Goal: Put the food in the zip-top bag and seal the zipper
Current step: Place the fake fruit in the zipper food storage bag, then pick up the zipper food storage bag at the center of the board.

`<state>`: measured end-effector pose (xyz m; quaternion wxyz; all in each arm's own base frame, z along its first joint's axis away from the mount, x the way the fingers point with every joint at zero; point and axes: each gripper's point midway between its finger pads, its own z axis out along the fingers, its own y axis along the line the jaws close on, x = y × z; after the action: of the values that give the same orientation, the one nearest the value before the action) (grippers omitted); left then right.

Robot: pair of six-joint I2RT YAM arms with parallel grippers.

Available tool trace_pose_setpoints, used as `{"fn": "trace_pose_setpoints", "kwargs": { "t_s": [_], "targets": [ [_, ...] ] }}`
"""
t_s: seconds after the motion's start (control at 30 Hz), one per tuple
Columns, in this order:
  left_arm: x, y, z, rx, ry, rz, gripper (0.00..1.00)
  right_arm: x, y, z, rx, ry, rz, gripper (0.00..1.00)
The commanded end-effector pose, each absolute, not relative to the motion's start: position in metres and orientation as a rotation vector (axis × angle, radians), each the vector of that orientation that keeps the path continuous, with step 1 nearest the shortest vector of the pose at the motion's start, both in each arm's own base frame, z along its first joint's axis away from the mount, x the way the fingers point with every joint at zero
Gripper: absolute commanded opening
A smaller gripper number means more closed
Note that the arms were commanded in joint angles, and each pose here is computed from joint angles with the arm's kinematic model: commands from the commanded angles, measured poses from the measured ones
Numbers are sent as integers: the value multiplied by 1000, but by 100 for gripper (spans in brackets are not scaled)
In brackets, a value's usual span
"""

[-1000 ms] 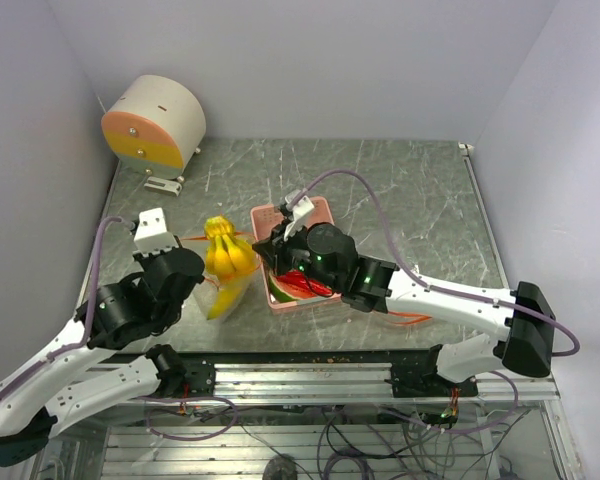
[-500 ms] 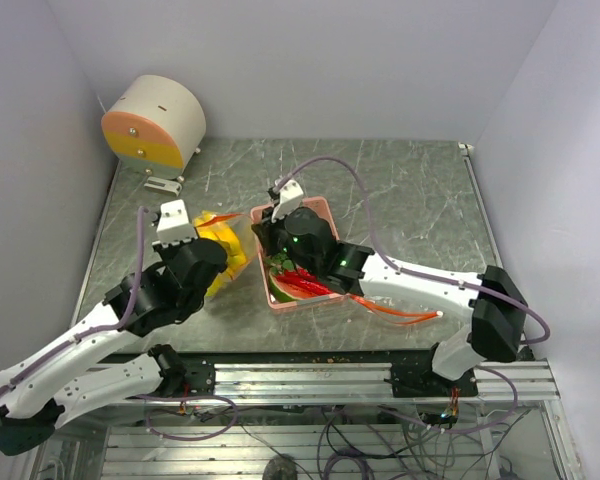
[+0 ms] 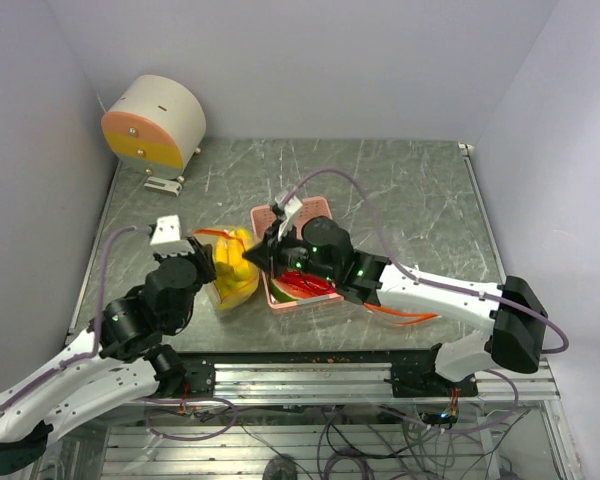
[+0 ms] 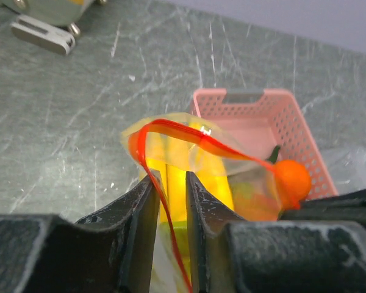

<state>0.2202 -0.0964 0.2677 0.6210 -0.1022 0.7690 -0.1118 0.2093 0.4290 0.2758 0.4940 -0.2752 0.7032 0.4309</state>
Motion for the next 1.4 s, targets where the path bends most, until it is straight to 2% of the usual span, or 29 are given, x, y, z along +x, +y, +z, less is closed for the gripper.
{"fn": "trace_pose_setpoints", "kwargs": {
  "t_s": [0.0,0.27,0.33,0.4,0.5,0.63,0.73,0.8,0.93,1.03,1.13,1.37],
  "targets": [
    [222,-120,250,-173,1776,-347,34,186,433,240,-725,1778,1154,0],
    [221,-122,238,-166,1829,-326,36,187,415,204,-719,1890,1056,0],
    [219,-123,232,-165,1848,-330,36,188,408,205,-698,1899,1031,10],
    [218,-124,229,-167,1850,-349,36,190,401,211,-686,1892,1003,26],
    [216,-128,231,-166,1837,-394,36,196,393,228,-648,1872,966,44],
    [214,-134,234,-142,1831,-440,34,204,393,254,-625,1846,938,60],
    [213,-137,237,-127,1826,-453,30,211,400,257,-653,1854,902,61],
    [213,-140,239,-112,1821,-467,30,217,406,251,-688,1874,860,65],
    [213,-144,245,-91,1816,-481,30,236,418,232,-793,1946,809,66],
    [213,-144,246,-82,1817,-481,30,247,423,218,-848,2004,770,62],
    [212,-143,244,-75,1819,-478,30,248,424,211,-885,2030,753,53],
    [212,-140,244,-72,1815,-459,30,241,430,203,-932,2047,790,50]
  ]
}}
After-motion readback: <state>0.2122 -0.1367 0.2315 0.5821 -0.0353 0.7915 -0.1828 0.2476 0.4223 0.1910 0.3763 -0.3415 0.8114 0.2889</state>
